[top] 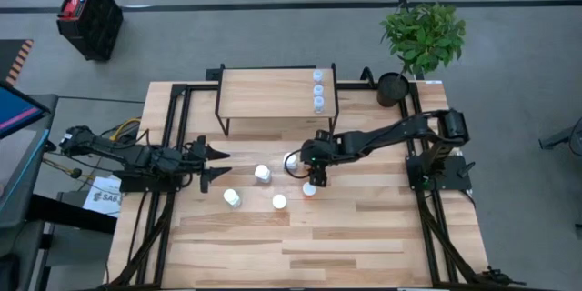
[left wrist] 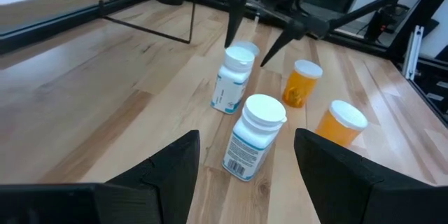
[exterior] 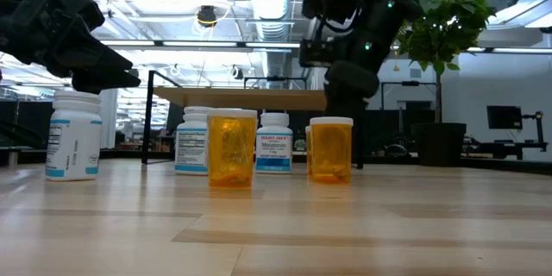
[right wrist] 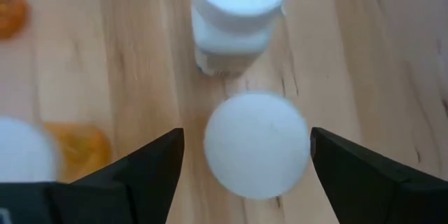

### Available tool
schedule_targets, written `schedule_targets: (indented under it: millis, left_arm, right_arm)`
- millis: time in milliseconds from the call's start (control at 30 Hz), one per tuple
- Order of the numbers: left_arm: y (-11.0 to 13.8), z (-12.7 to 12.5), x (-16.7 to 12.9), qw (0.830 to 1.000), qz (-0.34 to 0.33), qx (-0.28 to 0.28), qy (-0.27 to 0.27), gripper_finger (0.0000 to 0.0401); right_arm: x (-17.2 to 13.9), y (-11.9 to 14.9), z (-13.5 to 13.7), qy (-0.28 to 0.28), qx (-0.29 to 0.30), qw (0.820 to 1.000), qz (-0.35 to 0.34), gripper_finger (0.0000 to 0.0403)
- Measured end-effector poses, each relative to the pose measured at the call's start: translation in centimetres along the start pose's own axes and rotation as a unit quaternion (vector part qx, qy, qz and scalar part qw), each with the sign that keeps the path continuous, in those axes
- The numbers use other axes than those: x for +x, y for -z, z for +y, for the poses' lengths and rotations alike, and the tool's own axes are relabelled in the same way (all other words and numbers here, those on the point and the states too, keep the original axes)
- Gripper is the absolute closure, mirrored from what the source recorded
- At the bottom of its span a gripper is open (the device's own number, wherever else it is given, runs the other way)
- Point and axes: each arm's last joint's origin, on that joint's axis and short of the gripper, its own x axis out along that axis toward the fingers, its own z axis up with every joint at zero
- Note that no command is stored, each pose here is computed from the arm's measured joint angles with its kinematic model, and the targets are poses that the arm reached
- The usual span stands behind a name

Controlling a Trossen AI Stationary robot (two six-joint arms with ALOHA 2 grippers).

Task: Pick and place medicine bottles onto shelf by color
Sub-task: Put the top orange pill bottle on the shelf

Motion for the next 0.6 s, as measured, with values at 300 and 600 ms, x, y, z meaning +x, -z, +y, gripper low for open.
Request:
schedule_targets:
  millis: [300,600]
  left_arm:
    - [0.00,0.00,0.00,1.000,0.000,0.000,0.000,0.0179]
    - [0.00,0.00,0.00,1.000,0.000,0.000,-0.001,0.0179]
  right_arm:
    - [0.70,-0.08,-0.17,0.001,-0.001,1.000,-0.003,0.0090]
    - [0.64,-0.22,-0.17,0.002,-0.002,1.000,-0.010,0.0099]
